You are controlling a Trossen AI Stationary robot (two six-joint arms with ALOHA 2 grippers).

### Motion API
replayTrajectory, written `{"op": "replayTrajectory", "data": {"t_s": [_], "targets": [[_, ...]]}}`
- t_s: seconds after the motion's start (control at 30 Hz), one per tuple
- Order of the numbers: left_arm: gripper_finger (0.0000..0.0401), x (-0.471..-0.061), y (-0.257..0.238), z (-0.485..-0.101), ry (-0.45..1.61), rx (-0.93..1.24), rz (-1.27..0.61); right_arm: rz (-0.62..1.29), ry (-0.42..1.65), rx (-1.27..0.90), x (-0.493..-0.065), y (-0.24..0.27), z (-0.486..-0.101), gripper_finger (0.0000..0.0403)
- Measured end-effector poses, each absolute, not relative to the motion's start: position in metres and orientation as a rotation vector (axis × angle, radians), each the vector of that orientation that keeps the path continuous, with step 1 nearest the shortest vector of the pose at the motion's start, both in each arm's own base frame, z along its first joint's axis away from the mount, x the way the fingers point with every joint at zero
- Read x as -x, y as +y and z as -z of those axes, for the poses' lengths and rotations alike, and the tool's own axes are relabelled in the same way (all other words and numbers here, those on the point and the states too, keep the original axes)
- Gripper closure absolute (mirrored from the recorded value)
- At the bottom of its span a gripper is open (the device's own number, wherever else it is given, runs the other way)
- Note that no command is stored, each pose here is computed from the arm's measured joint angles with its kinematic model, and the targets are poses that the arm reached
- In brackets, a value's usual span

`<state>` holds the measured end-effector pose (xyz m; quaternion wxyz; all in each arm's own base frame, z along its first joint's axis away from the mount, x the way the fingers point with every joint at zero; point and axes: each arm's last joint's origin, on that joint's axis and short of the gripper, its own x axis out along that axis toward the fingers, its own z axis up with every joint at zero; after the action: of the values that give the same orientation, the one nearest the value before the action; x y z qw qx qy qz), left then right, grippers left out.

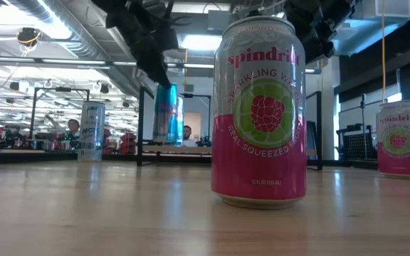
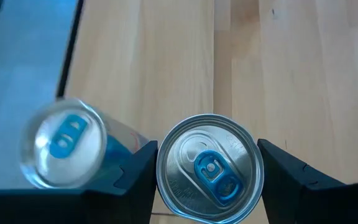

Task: Place canned beverage on shelf
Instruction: Put the blue soda can on the shelf aligned with the other blue soda can

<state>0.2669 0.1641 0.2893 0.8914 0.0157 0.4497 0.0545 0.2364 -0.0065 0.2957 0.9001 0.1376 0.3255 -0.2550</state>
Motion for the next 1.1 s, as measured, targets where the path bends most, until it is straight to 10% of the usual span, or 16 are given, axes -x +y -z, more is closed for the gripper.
{"op": "replayTrajectory", "data": {"t_s": [1.1], "targets": [[0.0174, -0.2622, 0.1728, -0.2827, 0.958, -0.062, -0.19, 0.533, 0.615, -0.338, -0.2397, -0.0064, -0.2991, 0.0091]]}}
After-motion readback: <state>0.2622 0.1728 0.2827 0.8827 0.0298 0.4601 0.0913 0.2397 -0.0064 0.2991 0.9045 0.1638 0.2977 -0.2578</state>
